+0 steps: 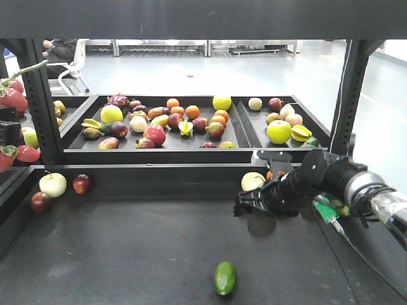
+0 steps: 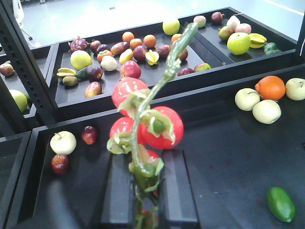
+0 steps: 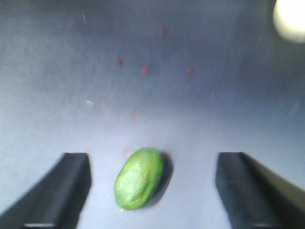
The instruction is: Pick snacks and fruit into basket
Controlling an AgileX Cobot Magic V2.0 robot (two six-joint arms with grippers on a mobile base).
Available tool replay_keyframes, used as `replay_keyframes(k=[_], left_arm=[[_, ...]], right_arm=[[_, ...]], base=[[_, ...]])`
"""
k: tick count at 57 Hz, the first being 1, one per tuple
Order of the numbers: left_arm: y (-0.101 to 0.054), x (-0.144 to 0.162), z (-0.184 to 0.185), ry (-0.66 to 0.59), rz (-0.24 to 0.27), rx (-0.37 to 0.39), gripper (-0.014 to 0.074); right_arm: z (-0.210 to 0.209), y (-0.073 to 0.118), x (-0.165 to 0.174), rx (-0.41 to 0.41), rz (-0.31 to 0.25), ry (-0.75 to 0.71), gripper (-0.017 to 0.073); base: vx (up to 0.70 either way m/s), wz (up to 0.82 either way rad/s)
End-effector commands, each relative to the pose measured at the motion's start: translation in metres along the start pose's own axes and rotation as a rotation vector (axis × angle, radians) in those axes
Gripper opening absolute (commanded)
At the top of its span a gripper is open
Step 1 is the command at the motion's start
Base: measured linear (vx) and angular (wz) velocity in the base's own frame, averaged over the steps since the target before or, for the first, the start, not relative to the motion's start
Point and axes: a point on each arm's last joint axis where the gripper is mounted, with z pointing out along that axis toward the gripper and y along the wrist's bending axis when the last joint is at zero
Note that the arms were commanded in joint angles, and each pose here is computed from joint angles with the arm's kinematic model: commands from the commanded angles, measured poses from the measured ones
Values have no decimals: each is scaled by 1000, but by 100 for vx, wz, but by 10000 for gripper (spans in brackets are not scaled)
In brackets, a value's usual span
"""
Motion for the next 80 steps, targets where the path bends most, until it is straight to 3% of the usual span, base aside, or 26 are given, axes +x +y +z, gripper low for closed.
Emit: replay_keyframes(k=[1, 7, 28, 54, 71, 80], left_arm=[[1, -18, -14, -132, -11, -3, -6], [1, -18, -14, -132, -11, -3, -6], [1, -18, -14, -132, -11, -3, -6], [1, -18, -14, -130, -7, -6, -6], [1, -18, -14, -131, 0, -9, -6], [2, -18, -14, -131, 1, -10, -6]], right_arm=[[-23, 9, -17, -18, 20, -78, 577], [-7, 6, -8, -22, 63, -24, 548], [28, 19, -9, -33, 98, -5, 546], [72, 11, 12, -58, 252, 59, 546], [82, 17, 17, -40, 216, 55, 547], [86, 19, 29, -59, 191, 173, 547]], base=[[0, 0], [0, 0], [0, 0], [0, 0], [0, 0], [0, 0]])
